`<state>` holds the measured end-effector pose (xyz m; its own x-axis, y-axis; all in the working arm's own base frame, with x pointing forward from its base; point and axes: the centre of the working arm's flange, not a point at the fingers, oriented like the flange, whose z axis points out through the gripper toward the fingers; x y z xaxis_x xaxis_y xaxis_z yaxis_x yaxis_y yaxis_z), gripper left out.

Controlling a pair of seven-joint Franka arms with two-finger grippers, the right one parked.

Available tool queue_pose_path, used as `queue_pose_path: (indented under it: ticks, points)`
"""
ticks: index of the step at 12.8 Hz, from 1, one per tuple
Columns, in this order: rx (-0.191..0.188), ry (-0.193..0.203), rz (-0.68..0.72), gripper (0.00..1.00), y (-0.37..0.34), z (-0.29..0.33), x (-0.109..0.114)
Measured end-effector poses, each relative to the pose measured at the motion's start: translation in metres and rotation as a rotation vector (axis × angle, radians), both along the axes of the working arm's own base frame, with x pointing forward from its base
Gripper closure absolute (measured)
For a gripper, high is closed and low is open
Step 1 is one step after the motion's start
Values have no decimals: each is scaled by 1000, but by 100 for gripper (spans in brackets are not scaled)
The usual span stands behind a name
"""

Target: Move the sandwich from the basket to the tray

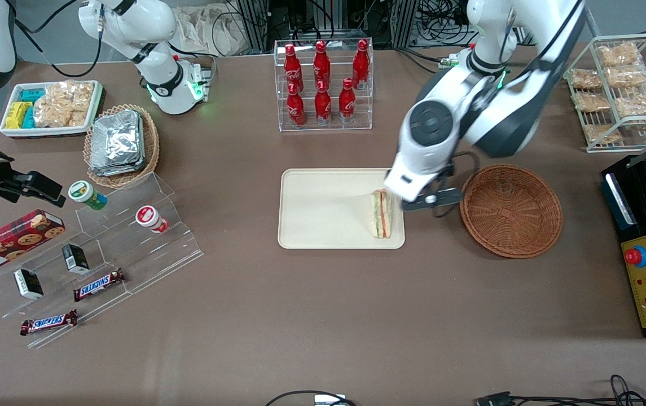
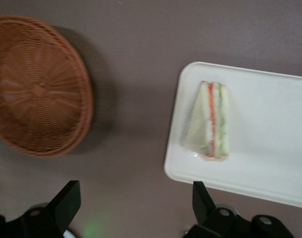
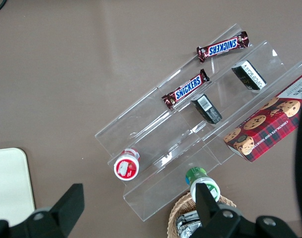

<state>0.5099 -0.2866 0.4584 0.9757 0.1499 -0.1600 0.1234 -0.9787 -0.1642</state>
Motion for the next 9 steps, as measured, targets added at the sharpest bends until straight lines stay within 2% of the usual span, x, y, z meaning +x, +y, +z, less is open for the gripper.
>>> queue_pose_path:
  ticks: [2, 4, 6, 9]
  points:
    - [-46, -2, 23, 0, 72, 52, 8]
    - [-67, -25, 43, 0, 148, 89, 9]
    - [-81, -39, 52, 0, 205, 105, 1]
    - [-105, -41, 24, 0, 256, 112, -12]
